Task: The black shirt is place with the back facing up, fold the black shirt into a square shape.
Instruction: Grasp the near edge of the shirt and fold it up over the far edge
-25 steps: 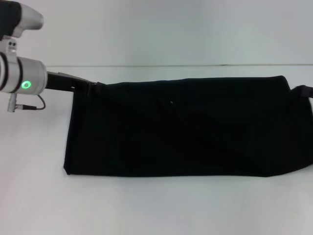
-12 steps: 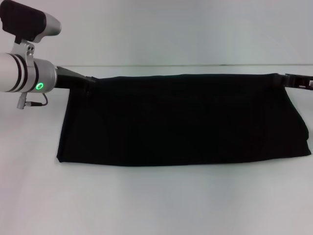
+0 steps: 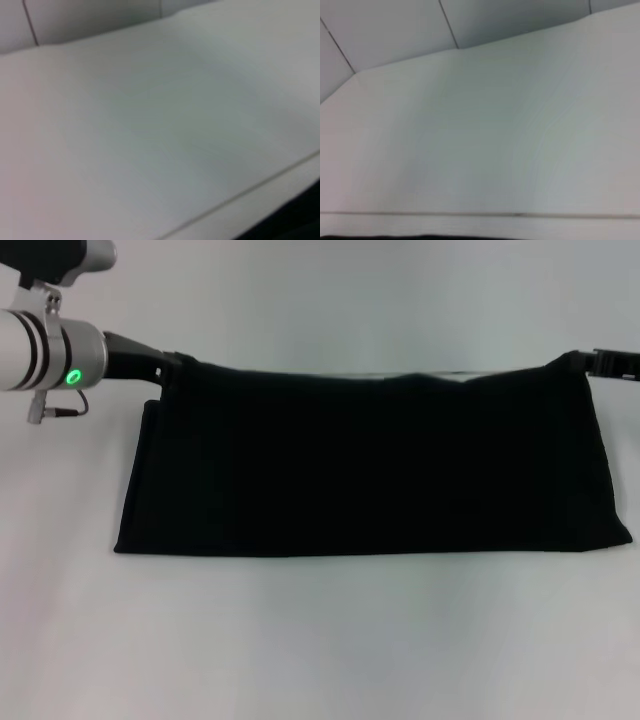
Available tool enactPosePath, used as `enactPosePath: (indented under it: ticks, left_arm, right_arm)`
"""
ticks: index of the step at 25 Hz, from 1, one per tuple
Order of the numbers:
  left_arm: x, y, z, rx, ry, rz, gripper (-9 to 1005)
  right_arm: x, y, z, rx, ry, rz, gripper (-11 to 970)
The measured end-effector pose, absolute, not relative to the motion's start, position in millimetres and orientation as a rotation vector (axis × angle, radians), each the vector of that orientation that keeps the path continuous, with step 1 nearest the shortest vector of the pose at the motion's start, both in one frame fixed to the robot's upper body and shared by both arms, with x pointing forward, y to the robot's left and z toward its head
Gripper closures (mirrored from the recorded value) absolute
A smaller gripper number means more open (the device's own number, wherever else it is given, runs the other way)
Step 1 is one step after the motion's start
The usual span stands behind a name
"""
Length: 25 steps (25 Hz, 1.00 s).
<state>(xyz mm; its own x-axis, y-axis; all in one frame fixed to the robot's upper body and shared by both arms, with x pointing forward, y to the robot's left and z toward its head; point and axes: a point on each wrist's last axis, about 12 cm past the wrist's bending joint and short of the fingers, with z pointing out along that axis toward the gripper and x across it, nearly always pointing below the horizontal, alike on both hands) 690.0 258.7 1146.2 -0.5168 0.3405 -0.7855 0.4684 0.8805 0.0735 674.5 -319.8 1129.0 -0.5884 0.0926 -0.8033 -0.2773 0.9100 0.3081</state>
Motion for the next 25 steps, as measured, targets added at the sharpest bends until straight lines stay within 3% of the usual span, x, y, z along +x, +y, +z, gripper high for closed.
enactPosePath:
  ticks: [17,25]
  left_arm:
    - [701,258,1152,0.537,2.115,-0.103,995]
    - [698,252,1134,0.515,2.122,-0.067,995]
  right_arm:
    - [685,-321,1136,-0.118,2.126,0.43,923]
    - [686,-312,1127,-0.103,2.135,0.385,922]
